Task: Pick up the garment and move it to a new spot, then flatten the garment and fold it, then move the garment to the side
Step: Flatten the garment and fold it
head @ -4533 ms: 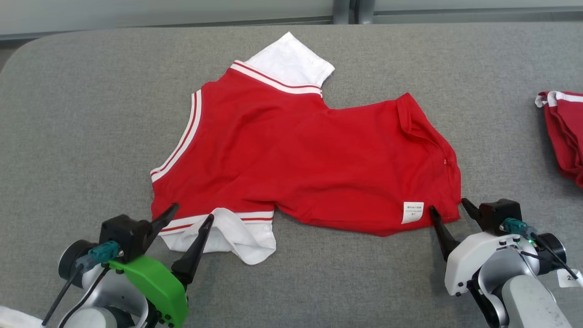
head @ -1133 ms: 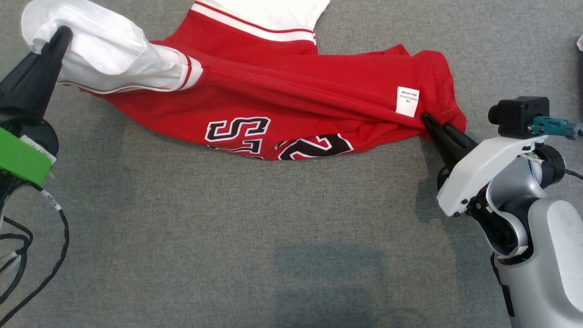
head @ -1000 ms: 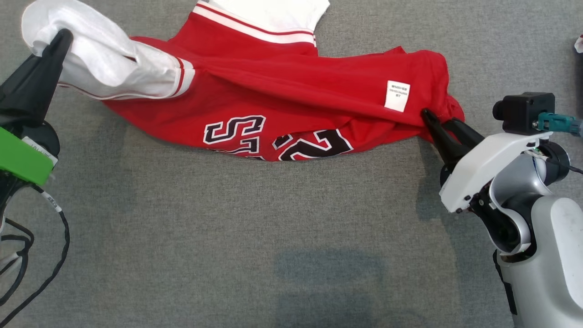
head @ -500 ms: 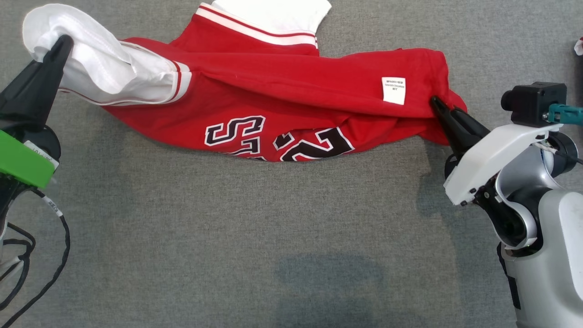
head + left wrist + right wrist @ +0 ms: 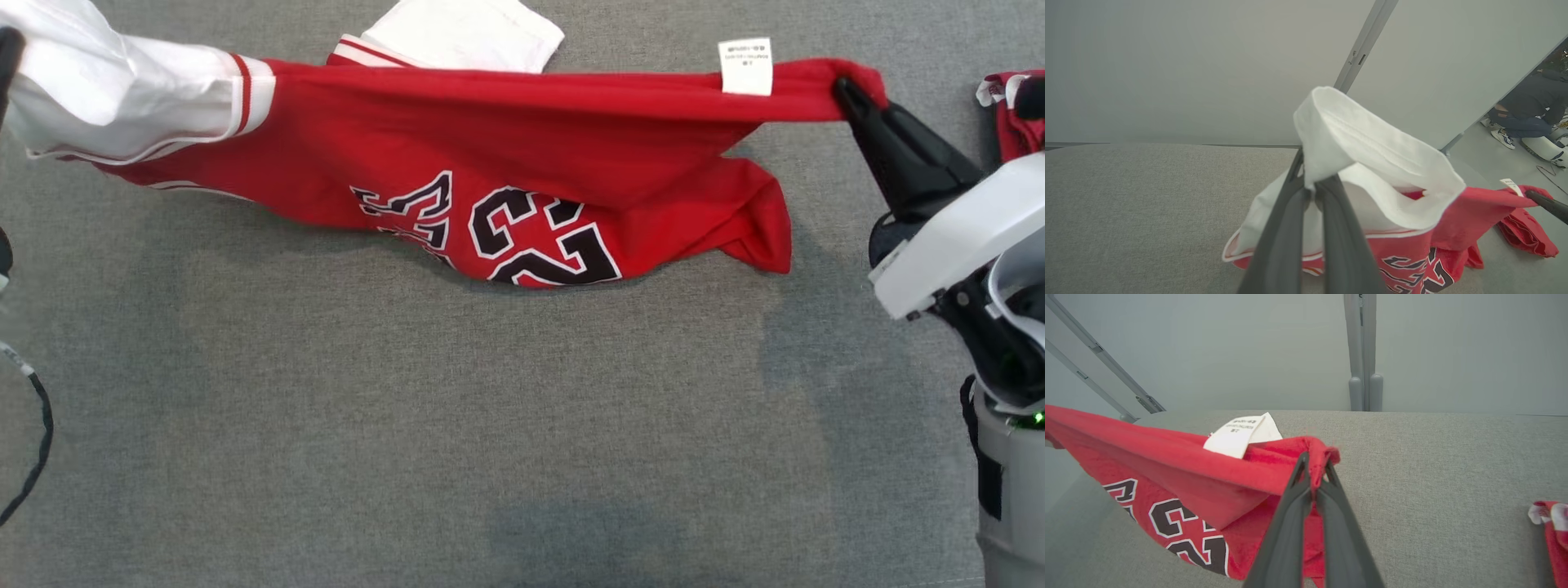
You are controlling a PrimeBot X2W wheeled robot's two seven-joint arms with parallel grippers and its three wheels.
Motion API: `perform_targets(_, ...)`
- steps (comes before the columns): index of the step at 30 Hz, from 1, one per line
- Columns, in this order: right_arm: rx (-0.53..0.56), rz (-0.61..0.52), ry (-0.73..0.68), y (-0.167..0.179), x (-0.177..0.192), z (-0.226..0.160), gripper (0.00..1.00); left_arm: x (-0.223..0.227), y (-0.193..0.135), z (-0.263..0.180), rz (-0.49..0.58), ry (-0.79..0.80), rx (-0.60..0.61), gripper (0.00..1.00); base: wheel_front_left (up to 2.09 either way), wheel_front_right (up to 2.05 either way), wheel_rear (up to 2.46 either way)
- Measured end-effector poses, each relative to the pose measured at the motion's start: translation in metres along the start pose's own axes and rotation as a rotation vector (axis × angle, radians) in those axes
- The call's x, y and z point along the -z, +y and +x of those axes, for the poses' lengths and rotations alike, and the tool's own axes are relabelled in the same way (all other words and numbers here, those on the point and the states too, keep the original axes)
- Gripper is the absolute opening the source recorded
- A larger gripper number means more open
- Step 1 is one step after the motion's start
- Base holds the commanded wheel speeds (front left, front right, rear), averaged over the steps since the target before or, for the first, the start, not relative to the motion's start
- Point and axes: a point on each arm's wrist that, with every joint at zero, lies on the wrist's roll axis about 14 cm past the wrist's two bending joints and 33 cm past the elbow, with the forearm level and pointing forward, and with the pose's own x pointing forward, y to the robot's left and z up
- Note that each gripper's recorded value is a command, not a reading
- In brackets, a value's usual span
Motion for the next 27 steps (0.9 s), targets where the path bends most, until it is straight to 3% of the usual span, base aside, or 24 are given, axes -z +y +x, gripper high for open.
perform_targets(7,0.016,-0.003,-0.116,-0.009,-0.063,0.044,0.00,-0.046,-0.007,0.037,0.070,-0.075,0.040,0.00,0.00,0.00,0.00)
perform_targets(11,0.080,-0.025,-0.255,-0.021,-0.119,0.089,0.00,-0.074,-0.004,0.075,0.117,-0.137,0.027,0.00,0.00,0.00,0.00)
perform_targets(16,0.168,-0.052,-0.381,-0.037,-0.158,0.128,0.00,-0.100,0.007,0.110,0.169,-0.225,-0.022,0.00,0.00,0.00,0.00)
perform_targets(20,0.074,0.036,-0.652,-0.014,-0.237,0.136,0.00,-0.172,-0.013,0.115,0.357,-0.480,-0.022,0.00,0.00,0.00,0.00)
perform_targets(23,-0.023,0.050,-0.854,0.017,-0.295,0.128,0.00,-0.247,-0.040,0.096,0.386,-0.778,0.026,0.00,0.00,0.00,0.00)
perform_targets(25,-0.085,0.107,-0.941,0.027,-0.306,0.135,0.00,-0.264,-0.060,0.097,0.439,-0.893,0.085,0.00,0.00,0.00,0.00)
perform_targets(27,-0.104,0.110,-0.896,0.030,-0.285,0.155,0.00,-0.246,-0.059,0.115,0.455,-0.849,0.110,0.00,0.00,0.00,0.00)
